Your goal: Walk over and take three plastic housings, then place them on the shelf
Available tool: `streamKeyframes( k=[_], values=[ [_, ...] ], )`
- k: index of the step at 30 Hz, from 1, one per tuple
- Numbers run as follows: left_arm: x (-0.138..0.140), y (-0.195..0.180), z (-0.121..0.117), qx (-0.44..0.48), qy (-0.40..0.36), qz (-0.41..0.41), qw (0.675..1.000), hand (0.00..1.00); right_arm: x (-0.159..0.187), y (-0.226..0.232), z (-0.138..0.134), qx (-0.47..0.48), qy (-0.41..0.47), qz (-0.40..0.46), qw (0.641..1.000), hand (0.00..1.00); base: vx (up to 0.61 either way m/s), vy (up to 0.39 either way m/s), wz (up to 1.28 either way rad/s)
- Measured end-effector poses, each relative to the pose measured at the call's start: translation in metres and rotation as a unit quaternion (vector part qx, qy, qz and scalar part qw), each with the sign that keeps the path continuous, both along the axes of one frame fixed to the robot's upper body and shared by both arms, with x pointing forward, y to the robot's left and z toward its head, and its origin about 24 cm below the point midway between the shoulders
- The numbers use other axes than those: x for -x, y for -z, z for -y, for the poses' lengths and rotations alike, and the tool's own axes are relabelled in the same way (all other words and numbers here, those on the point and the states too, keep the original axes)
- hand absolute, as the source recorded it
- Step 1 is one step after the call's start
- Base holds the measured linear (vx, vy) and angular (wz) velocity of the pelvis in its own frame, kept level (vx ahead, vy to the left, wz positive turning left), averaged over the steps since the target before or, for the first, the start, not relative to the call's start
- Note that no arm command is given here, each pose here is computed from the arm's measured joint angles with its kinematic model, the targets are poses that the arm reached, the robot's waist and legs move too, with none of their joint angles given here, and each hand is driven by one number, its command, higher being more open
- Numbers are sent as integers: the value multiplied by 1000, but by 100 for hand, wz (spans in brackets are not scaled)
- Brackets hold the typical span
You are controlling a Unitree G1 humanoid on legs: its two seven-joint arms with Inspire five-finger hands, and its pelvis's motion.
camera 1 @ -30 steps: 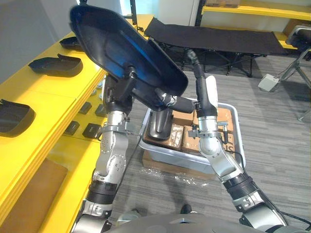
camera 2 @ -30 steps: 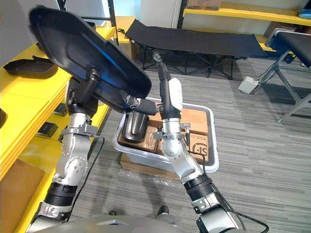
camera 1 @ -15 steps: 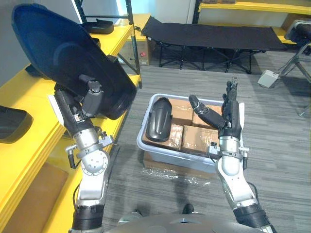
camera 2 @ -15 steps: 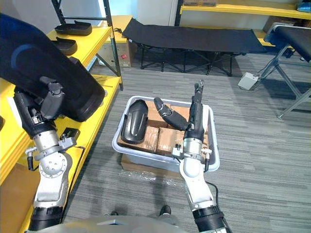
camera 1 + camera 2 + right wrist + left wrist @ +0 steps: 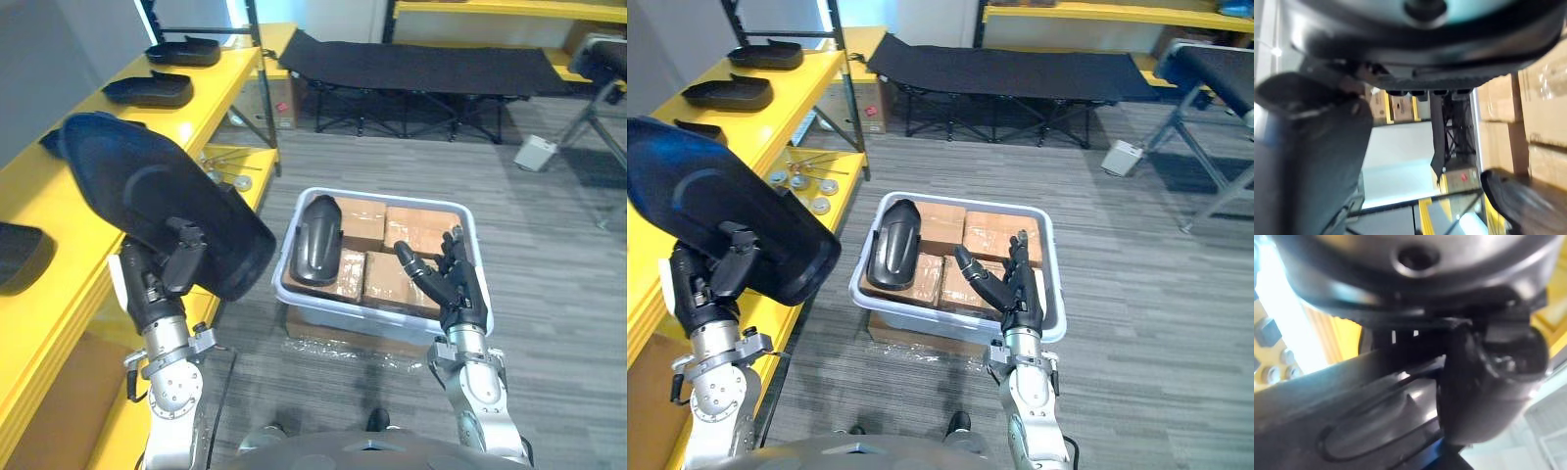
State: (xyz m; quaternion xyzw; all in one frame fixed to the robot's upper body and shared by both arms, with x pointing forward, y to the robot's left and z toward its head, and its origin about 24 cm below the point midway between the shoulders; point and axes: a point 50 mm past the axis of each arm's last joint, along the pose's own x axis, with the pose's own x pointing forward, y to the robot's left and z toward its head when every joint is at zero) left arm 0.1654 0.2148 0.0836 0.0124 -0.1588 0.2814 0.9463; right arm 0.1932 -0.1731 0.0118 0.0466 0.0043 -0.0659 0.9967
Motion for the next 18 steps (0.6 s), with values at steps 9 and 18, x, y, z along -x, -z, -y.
streamKeyframes(
  k=[9, 18],
  values=[
    [43, -7, -36, -6, -105, 3, 994, 0, -32, 1, -56, 12, -175, 7, 984, 100, 22, 9, 72],
    [64, 4, -38, 35, -85, -10, 996, 0, -43, 1, -74, 20, -216, -1, 976, 100, 2, 53, 48]
  ],
)
